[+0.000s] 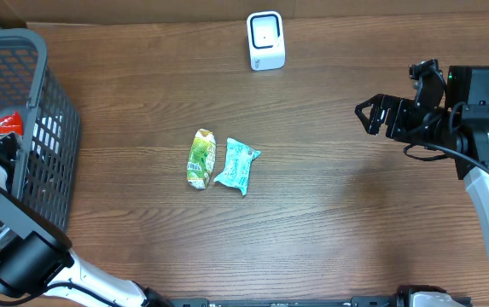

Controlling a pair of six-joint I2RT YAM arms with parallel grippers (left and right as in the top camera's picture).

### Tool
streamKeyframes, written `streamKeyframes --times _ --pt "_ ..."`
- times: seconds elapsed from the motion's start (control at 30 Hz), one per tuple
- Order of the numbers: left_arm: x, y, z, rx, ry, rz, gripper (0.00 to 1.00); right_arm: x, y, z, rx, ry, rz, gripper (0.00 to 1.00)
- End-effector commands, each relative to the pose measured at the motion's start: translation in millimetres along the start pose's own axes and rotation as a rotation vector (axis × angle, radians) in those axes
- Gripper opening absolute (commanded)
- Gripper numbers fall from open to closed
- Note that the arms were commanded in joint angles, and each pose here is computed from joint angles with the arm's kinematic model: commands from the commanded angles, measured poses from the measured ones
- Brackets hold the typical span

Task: Scan the item barcode
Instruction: 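Grasp the white Pantene tube in the basket with the left gripper, then carry the white tube out and set it left of the yellow carton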

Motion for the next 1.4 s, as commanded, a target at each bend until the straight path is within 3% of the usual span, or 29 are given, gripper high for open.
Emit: streamKeyframes --times 0.0,0.1,0.17,0.2,0.27,0.33,0.7,1.03,1.37 --pt "-18 -22 -10 0.05 -0.042 -0.054 1.0 5 4 5 -0.017 0.005 0.012 1.0" --pt "-22 -28 -10 0.058 -0.05 -0.061 0.95 4 4 4 -0.011 0.002 0.01 1.0" --pt "-25 -30 -9 0.059 -0.058 -0.064 0.44 4 4 3 -0.007 0.0 0.008 1.0" --pt "-25 -30 -9 0.059 -0.058 -0.064 0.29 4 4 3 -0.006 0.0 0.007 1.0" --pt "-25 -30 -9 0.059 -0.047 -0.064 0.11 4 4 3 -0.006 0.0 0.007 1.0" --pt "-24 -29 -9 0.061 -0.017 -0.059 0.06 4 4 3 -0.006 0.0 0.007 1.0" --pt "-16 10 21 0.049 0.033 -0.052 0.04 4 4 3 -0.008 0.001 0.008 1.0" --pt "-7 134 88 -0.068 0.068 -0.011 0.04 4 4 3 -0.008 0.001 0.008 1.0" --pt "-37 250 119 -0.292 0.008 -0.092 0.04 4 4 4 -0.011 0.003 0.009 1.0"
Point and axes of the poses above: each gripper's point midway between its finger pads, its own y axis back along the fingers, its own x axis along the line the jaws close on, z = x × y, the point moved 2 cm from there along y, back along the fingers, and after that the axes turned 13 degrees about -y, right-handed, at the moved point
